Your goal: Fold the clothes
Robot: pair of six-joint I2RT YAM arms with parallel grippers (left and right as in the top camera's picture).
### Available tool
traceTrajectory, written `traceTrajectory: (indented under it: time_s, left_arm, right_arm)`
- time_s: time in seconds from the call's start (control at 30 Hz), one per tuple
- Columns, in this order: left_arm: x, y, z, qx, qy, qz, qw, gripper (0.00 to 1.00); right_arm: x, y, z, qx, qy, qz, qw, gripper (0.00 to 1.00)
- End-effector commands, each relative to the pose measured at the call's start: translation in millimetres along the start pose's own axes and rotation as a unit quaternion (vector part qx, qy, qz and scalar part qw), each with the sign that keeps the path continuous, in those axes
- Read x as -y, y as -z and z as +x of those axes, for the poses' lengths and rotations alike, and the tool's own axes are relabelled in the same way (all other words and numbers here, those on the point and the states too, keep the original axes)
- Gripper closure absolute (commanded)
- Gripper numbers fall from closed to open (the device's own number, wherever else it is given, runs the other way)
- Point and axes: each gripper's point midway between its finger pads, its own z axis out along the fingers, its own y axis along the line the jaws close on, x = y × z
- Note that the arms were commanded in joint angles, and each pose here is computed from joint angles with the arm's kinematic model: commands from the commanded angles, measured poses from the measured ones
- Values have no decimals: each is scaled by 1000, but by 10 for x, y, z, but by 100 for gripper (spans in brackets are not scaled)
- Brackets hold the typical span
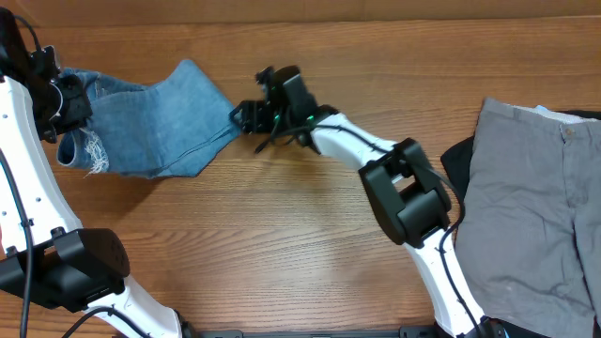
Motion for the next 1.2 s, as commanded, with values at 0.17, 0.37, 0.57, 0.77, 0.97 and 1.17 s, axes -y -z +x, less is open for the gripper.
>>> traceTrajectory:
  time_s: [0.17, 0.37, 0.57, 0.77, 0.97, 1.17]
  left_arm:
    - [64, 237, 36, 27, -9, 13, 999, 96]
    - [63, 236, 53, 24, -9, 13, 1000, 96]
    - [72, 237, 34, 28, -11, 15, 999, 96]
    - [219, 241, -24, 40, -22, 38, 998, 96]
    - [439, 208, -77, 49, -48, 48, 996, 96]
    - [390, 154, -76, 43, -48, 24, 998, 96]
  right_arm:
    - [53, -140, 174, -13, -2, 11, 1000, 84]
    - [285, 132, -20, -17, -34, 24, 999, 96]
    - [635, 631, 53, -73, -86, 93, 989, 96]
    - [893, 1334, 111, -101, -101, 224, 964, 96]
    - [775, 2017, 27, -88, -83, 314, 942, 64]
    - [611, 2381, -51, -79, -85, 312, 943, 39]
